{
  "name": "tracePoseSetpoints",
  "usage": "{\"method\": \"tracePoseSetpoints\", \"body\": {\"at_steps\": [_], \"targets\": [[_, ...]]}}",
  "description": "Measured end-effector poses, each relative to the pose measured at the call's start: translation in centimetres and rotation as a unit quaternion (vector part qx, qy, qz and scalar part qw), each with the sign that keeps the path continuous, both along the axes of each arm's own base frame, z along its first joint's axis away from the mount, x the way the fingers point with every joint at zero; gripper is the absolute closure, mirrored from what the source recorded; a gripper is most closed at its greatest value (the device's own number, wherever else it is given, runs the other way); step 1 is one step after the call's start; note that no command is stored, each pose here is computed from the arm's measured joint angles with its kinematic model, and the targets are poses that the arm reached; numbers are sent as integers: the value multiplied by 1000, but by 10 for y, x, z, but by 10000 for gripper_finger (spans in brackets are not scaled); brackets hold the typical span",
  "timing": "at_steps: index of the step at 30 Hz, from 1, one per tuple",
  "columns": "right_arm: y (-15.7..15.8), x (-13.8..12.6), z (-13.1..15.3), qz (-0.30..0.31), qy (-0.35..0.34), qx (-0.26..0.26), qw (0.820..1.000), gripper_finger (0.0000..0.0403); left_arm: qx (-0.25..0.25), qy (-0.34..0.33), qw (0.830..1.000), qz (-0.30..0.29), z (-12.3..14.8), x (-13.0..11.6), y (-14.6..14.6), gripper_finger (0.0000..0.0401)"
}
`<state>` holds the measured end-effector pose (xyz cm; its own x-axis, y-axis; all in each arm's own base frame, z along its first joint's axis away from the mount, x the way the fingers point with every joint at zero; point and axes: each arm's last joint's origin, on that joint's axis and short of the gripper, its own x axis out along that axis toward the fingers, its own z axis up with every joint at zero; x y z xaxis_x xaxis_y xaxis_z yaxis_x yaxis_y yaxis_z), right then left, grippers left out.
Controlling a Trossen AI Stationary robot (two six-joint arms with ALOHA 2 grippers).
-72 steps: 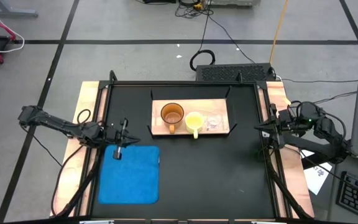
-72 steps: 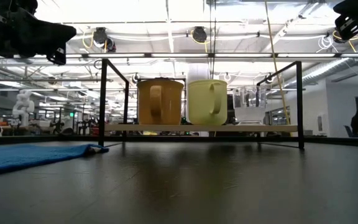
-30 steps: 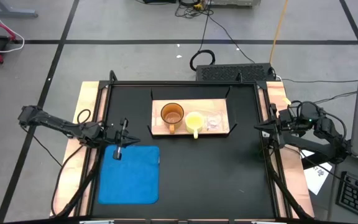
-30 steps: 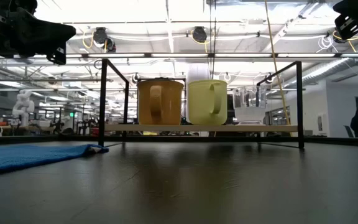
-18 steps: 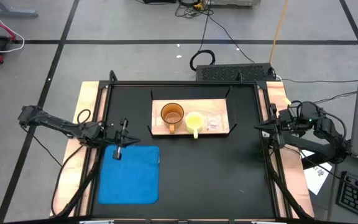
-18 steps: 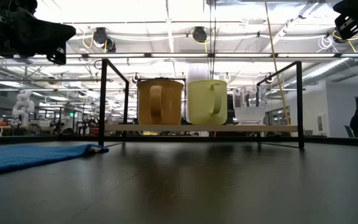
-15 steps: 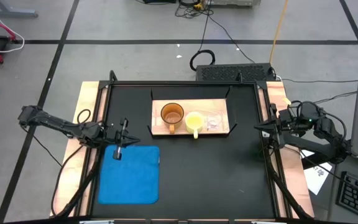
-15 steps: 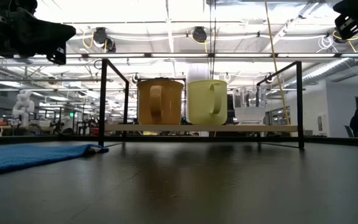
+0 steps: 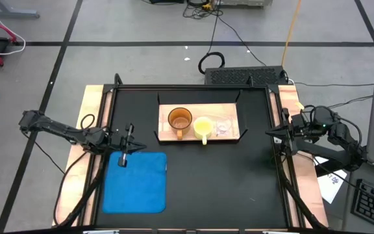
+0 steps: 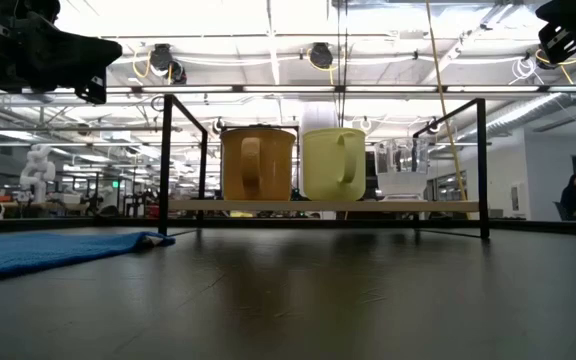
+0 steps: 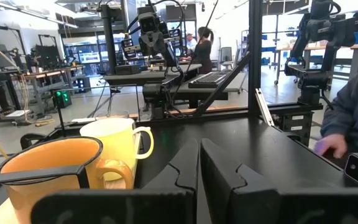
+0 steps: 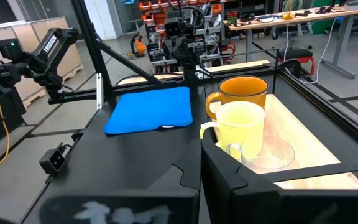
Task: Stack small to large cups/mugs on shelf
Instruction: Return to Home Position
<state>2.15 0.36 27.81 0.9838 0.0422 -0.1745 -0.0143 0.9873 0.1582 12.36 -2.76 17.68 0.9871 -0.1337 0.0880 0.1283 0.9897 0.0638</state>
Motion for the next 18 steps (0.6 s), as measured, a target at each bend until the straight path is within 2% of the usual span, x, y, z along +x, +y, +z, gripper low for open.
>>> {"method": "tracePoseSetpoints", "body": {"at_steps": [18], "targets": [[0, 0, 0, 0, 0, 0, 1000, 403, 0, 0, 1000, 4, 0, 0, 0, 380]]}}
